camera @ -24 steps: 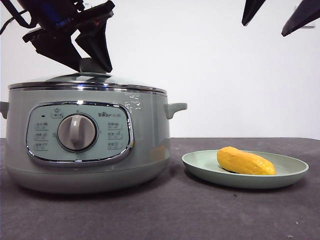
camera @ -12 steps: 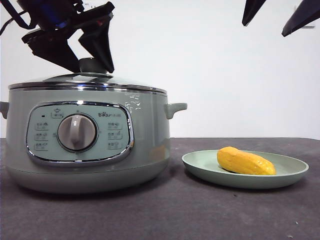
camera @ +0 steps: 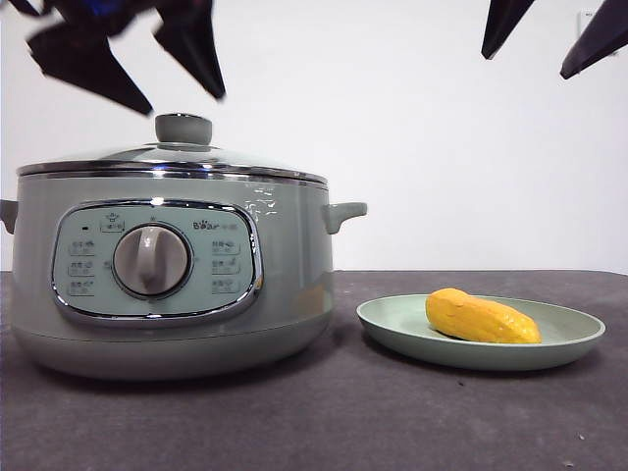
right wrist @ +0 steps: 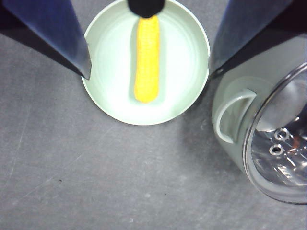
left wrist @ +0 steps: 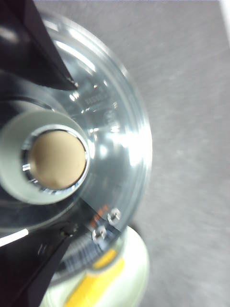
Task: Take the corn out from the steamer,put the corn on the plate,close the lid
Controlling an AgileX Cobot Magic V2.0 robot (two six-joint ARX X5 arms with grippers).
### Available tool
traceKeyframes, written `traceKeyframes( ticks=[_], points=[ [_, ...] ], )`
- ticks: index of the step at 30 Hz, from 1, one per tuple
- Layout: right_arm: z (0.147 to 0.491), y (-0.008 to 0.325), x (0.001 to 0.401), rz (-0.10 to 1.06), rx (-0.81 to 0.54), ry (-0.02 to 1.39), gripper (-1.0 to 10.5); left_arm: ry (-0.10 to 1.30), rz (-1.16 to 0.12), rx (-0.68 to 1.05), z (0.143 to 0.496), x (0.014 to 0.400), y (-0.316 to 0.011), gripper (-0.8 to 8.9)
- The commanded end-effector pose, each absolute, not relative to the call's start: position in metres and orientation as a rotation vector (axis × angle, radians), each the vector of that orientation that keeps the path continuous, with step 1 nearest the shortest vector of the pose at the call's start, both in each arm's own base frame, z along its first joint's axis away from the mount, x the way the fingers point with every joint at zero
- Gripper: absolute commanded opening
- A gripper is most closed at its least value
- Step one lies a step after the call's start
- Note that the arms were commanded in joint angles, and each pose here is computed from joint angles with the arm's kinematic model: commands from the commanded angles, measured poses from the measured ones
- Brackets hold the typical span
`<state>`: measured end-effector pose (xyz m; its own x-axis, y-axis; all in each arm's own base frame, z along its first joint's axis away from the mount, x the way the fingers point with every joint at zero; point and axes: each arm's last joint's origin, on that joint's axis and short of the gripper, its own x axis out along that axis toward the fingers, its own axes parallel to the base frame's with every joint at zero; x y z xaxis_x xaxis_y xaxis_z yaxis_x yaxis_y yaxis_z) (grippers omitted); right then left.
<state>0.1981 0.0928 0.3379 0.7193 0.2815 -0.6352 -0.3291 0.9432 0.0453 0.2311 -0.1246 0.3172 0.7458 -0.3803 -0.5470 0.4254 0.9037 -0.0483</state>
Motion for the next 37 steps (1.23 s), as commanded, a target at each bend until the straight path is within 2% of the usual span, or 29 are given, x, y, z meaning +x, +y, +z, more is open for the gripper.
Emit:
traceKeyframes(
  ticks=[1, 4, 7, 8, 9, 10, 14, 19, 21, 25, 30, 37],
  points=[
    [0.337, 0.091, 0.194, 0.345, -0.085, 0.704, 4.1, 0.590, -0.450, 0.075, 0.324, 0.216, -0.118, 4.04],
    [0.337, 0.087, 0.185, 0.347, -0.083, 0.699, 3.6, 0.604, -0.461, 0.084, 0.332, 0.197, -0.111, 2.42],
    [0.330, 0.082, 0.172, 0.354, -0.071, 0.651, 1.3, 0.599, -0.485, 0.115, 0.337, 0.181, -0.107, 0.02],
    [0.327, 0.081, 0.168, 0.358, -0.067, 0.633, 0.7, 0.590, -0.495, 0.118, 0.337, 0.177, -0.107, -0.16],
    [0.322, 0.078, 0.163, 0.362, -0.060, 0.608, 0.0, 0.577, -0.508, 0.119, 0.336, 0.171, -0.106, -0.09],
    [0.318, 0.077, 0.159, 0.366, -0.056, 0.588, -0.2, 0.565, -0.513, 0.121, 0.334, 0.167, -0.106, -0.08],
    [0.302, 0.068, 0.142, 0.375, -0.029, 0.485, -0.2, 0.510, -0.494, 0.131, 0.318, 0.148, -0.103, -0.08],
    [0.277, 0.062, 0.123, 0.396, 0.010, 0.374, -0.2, 0.418, -0.451, 0.090, 0.279, 0.125, -0.094, -0.08],
    [0.263, 0.059, 0.118, 0.392, 0.007, 0.378, -0.2, 0.376, -0.462, 0.069, 0.265, 0.117, -0.091, -0.08],
    [0.256, 0.059, 0.118, 0.379, 0.037, 0.440, 0.0, 0.388, -0.463, 0.075, 0.263, 0.115, -0.089, -0.03],
    [0.258, 0.060, 0.120, 0.342, 0.211, 0.455, 0.0, 0.406, -0.461, 0.084, 0.261, 0.116, -0.089, -0.03],
    [0.258, 0.061, 0.122, 0.347, 0.206, 0.447, 0.0, 0.406, -0.461, 0.084, 0.261, 0.116, -0.089, -0.03]
  ],
)
